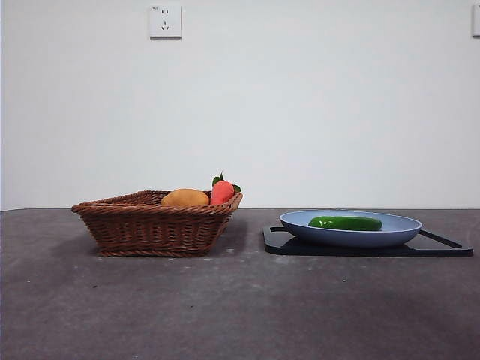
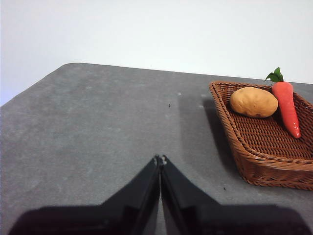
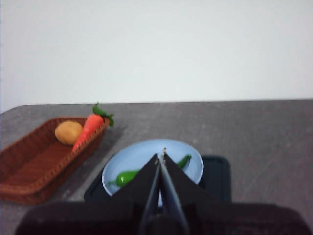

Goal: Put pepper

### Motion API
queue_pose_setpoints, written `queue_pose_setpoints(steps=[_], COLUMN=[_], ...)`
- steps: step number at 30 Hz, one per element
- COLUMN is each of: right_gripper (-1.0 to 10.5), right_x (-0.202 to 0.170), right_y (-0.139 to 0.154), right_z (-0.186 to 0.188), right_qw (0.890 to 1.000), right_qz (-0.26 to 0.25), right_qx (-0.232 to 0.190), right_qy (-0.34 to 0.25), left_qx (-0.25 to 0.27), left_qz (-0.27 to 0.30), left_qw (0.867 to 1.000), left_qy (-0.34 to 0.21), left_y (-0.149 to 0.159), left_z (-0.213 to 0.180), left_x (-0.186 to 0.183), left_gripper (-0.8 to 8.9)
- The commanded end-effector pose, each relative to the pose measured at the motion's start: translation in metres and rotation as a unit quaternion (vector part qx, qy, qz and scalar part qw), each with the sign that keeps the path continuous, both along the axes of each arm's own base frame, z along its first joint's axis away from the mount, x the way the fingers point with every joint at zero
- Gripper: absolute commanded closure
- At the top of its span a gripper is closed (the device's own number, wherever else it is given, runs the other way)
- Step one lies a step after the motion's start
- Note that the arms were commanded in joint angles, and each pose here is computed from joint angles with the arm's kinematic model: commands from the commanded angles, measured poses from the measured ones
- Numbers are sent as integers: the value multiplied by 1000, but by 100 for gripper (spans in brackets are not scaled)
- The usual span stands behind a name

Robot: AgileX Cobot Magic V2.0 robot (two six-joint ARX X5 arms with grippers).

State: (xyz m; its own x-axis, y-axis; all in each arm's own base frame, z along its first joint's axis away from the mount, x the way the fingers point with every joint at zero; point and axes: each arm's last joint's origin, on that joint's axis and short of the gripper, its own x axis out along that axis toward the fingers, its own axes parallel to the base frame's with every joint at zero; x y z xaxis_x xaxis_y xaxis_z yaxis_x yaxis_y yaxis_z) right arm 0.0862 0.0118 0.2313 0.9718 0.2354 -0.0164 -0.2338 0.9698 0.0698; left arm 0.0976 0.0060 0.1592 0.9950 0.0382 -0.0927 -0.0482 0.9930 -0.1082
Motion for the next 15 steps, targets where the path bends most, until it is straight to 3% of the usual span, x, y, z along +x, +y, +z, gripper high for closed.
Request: queue_pose_setpoints(steps=[1,9,15], right_gripper=[943,943,943], right_x=[2,6,8], right_y=[0,0,1], right_z=[-18,-61,-73], right_qw=[1000,1000,999], right_qz=[-3,-3,-3], right_qx=[11,8,7], right_qy=[-4,29,48], left_qx=[-1,-1,-1], left_qz=[1,1,1], left_qw=[1000,1000,1000], left_qy=[-1,-1,-1], left_y=[0,0,0], left_z=[-2,-2,-2], left_x=[0,0,0], left_gripper=[805,805,805])
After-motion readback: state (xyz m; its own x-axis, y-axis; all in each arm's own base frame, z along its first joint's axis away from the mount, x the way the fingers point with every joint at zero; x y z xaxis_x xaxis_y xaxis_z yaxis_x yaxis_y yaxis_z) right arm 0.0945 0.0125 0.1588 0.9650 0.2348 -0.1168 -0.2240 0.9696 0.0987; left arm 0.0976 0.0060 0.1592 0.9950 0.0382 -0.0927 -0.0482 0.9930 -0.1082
